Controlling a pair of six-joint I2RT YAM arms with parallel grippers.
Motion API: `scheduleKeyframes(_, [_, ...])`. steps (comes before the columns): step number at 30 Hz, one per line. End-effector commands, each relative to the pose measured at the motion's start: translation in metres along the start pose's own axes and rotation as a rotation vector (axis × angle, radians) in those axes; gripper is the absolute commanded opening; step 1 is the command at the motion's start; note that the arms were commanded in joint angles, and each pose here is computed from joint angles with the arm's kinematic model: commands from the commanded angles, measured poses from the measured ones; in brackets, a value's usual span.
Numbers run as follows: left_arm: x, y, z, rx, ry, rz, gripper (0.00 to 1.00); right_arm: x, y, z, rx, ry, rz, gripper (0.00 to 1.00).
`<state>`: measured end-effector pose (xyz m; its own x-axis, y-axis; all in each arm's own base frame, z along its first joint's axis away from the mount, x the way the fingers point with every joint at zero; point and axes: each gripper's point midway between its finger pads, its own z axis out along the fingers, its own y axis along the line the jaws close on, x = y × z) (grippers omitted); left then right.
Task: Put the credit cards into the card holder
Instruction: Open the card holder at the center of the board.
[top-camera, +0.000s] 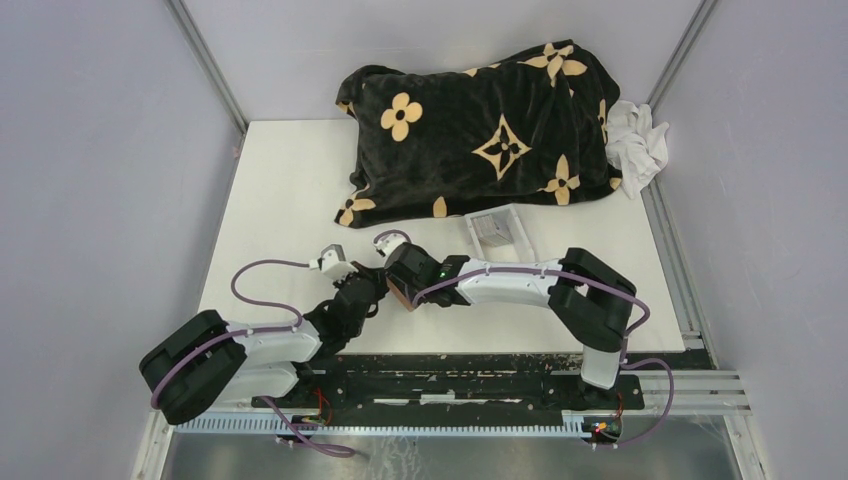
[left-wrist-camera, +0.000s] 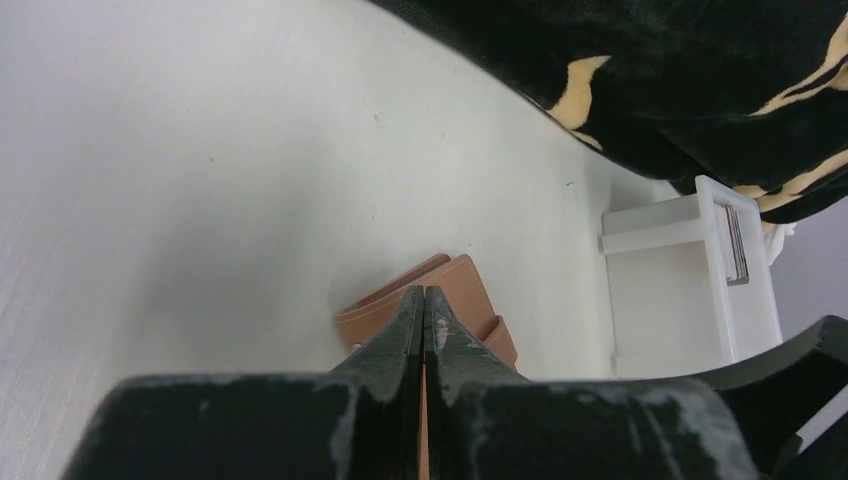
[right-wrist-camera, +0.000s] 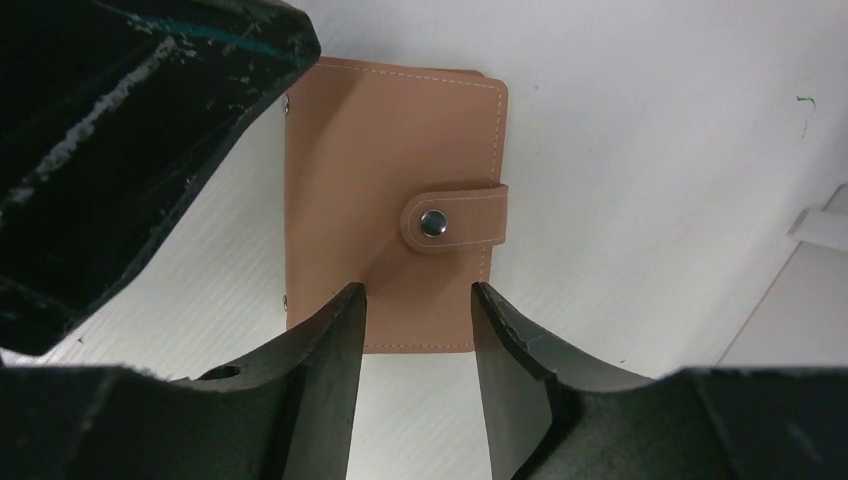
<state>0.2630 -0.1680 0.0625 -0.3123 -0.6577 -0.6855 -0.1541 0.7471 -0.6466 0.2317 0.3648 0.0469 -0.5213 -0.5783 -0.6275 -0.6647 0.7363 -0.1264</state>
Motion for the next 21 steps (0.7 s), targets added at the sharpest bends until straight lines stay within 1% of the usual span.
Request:
scheduleKeyframes(1, [0.001, -0.01, -0.002, 0.041, 0.01, -0.046, 0.03, -0.029, 0.004, 0.001, -0.002, -0.074, -0.021, 0.5])
scheduleKeyframes(10, [0.014, -0.012, -0.008, 0.071, 0.072, -0.052, 0.03, -0.036, 0.003, 0.006, 0.008, -0.09, -0.038, 0.52])
scheduleKeyframes(14, [0.02, -0.011, -0.01, 0.07, 0.096, -0.045, 0.05, -0.035, 0.001, 0.01, 0.012, -0.087, -0.045, 0.52])
scheduleKeyframes(17, [0.023, -0.008, -0.012, 0.061, 0.108, -0.04, 0.08, -0.035, 0.0, 0.013, 0.01, -0.086, -0.046, 0.53])
scheduleKeyframes(21, [0.025, -0.004, -0.014, 0.048, 0.12, -0.029, 0.16, -0.034, -0.002, 0.018, 0.004, -0.082, -0.046, 0.53])
